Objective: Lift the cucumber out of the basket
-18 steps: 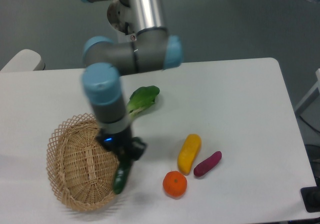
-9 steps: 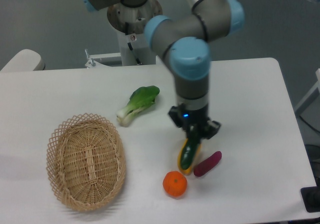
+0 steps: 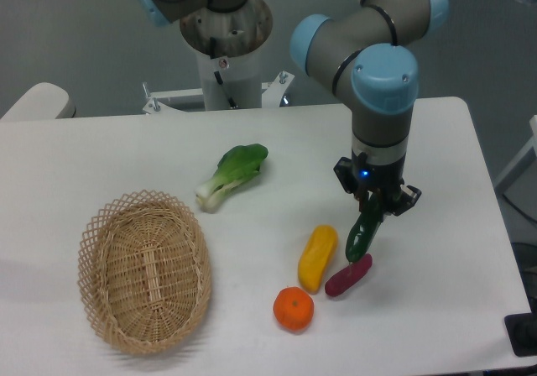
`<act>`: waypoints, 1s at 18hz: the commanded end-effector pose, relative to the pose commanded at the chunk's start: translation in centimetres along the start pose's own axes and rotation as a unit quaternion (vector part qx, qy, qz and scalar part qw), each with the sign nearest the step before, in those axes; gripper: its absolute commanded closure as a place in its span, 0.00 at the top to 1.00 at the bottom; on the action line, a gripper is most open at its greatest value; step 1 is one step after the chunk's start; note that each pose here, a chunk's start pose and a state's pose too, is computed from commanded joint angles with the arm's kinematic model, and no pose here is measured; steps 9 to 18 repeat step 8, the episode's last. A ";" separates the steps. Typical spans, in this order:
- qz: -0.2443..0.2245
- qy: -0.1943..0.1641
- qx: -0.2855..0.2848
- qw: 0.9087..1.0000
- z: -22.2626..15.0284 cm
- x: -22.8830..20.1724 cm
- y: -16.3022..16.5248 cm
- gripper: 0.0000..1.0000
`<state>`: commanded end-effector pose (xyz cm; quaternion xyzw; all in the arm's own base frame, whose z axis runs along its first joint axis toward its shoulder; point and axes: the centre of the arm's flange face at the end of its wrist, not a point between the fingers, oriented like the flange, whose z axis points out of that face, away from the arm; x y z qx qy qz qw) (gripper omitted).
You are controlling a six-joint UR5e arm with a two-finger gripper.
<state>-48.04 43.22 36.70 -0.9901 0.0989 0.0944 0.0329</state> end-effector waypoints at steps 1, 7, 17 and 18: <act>0.000 0.001 0.002 1.000 0.0 0.1 -0.1 0.18; -0.001 0.000 0.004 1.000 -0.1 0.0 -0.1 0.18; 0.001 0.000 0.004 1.000 -0.1 0.0 -0.2 0.18; 0.001 0.000 0.004 1.000 -0.1 0.0 -0.2 0.18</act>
